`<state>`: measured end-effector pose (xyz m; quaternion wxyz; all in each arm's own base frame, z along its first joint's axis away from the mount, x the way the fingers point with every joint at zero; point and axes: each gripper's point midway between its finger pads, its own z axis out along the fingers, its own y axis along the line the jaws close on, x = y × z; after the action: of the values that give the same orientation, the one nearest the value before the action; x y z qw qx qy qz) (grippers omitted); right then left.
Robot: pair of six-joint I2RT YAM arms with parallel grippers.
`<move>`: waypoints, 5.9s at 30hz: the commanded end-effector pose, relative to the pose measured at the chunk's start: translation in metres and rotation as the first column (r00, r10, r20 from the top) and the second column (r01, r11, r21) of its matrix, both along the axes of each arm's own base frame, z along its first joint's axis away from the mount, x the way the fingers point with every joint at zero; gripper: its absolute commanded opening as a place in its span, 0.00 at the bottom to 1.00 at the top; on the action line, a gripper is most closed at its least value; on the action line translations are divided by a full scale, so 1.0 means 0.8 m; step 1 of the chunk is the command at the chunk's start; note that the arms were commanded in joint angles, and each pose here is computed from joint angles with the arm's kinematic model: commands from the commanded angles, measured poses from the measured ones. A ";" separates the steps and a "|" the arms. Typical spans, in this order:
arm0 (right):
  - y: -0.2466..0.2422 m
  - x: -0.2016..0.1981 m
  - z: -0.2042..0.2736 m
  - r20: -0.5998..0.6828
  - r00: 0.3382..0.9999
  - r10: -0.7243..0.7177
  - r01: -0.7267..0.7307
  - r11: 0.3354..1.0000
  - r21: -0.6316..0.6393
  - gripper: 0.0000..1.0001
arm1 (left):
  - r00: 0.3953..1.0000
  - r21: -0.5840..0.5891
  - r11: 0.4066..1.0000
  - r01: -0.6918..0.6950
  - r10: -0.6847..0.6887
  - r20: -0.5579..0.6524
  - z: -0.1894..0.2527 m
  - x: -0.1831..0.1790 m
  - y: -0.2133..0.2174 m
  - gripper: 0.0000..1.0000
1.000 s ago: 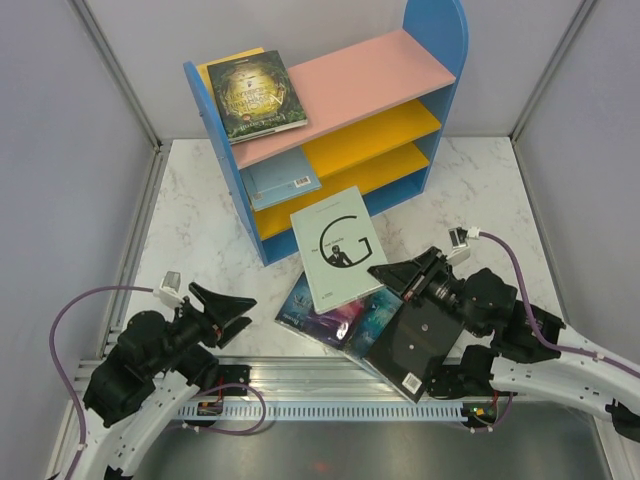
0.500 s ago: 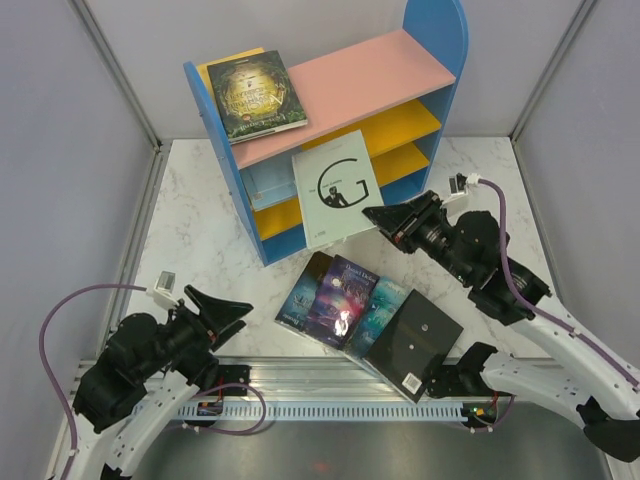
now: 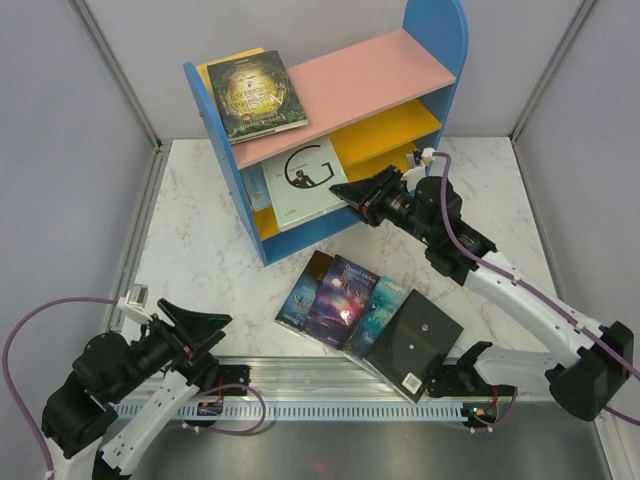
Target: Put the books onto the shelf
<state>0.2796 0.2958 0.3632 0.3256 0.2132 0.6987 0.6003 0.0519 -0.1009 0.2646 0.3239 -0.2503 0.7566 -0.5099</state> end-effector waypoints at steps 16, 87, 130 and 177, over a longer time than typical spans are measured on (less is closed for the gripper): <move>0.079 0.058 0.108 0.227 0.972 0.053 -0.101 0.974 0.204 0.00 | 0.988 0.046 0.987 -0.152 0.150 0.044 0.005 -0.039 0.096 0.86; -0.188 -0.174 -0.193 -0.275 0.958 -0.088 -0.113 0.763 -0.637 0.98 | 0.736 0.296 0.674 0.676 -0.611 -0.289 -0.251 0.119 -0.226 0.76; -0.070 -0.169 -0.148 -0.133 0.953 0.273 -0.285 0.955 -0.080 0.98 | 0.969 -0.204 0.949 0.239 -0.220 0.112 0.005 0.073 -0.136 0.02; -0.020 -0.180 -0.098 0.016 0.958 0.286 -0.281 0.930 0.238 0.12 | 0.957 -0.453 0.844 0.287 -0.230 0.178 0.019 0.086 -0.165 0.02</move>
<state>0.1348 0.2837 0.2448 0.1774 0.1617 0.6964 0.6763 0.1259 -0.2347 0.2448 0.2143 -0.2101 0.6612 -0.6876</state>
